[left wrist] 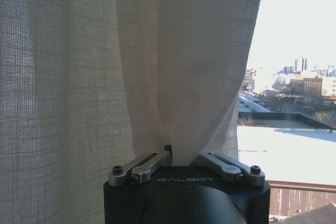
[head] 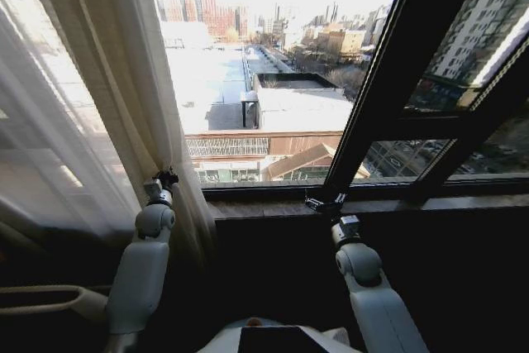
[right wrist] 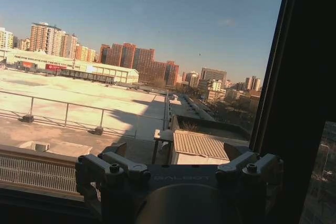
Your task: Open the curtains by pulling them apart, changing their state from closed to fully open.
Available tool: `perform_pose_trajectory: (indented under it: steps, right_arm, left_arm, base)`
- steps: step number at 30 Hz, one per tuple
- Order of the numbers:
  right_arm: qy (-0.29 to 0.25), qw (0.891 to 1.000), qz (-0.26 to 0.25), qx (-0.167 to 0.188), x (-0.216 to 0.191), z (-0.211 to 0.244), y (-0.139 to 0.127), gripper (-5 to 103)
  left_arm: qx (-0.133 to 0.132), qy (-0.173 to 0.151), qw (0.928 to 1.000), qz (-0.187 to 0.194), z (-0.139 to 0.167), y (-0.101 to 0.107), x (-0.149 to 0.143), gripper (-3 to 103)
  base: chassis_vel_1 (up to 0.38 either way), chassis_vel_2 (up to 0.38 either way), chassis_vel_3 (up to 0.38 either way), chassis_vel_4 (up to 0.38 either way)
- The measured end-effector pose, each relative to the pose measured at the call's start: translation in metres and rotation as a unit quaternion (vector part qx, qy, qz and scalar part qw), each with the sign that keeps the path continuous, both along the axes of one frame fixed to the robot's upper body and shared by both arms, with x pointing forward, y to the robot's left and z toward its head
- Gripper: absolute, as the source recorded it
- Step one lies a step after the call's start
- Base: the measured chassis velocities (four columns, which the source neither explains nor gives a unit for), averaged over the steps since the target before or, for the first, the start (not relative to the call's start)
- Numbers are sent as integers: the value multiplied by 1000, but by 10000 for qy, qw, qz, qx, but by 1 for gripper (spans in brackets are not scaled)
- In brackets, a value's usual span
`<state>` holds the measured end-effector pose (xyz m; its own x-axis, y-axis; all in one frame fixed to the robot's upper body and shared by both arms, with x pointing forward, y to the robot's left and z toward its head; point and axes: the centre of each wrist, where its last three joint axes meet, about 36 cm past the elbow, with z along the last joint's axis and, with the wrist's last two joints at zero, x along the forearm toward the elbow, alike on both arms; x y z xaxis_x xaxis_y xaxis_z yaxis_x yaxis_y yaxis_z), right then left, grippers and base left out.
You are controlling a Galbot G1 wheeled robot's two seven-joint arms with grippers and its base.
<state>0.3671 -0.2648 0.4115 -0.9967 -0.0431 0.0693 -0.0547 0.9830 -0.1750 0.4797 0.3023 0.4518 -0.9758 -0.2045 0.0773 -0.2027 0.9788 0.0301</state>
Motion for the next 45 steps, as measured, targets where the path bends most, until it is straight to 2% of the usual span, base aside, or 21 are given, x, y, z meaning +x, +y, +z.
perform_pose_trajectory:
  steps: [14,20,26,39,43,45]
  right_arm:
    - [-45,10000,-32,9,-1,1,-3,100]
    - [-131,9998,117,60,-2,0,-4,100]
    - [-57,9999,117,24,-1,-3,-6,100]
    - [129,9997,-79,174,7,-4,-9,100]
    - [157,9997,-82,166,8,-6,-10,100]
    - [156,9997,-88,145,8,-7,-12,100]
  left_arm:
    - [-23,-93,9999,98,9,1,-35,2]
    - [36,-64,9997,213,14,-8,-66,2]
    - [76,-19,9997,223,19,-17,-85,2]
    - [38,-15,9999,145,27,-20,-99,2]
    - [-7,-61,9993,380,30,-15,-98,2]
    - [-103,-108,9978,644,32,-7,-99,2]
  base:
    - [-101,107,102,-103]
    - [-156,171,141,-165]
    - [-47,28,16,-45]
    - [0,0,0,0]
    - [0,0,0,0]
    - [0,0,0,0]
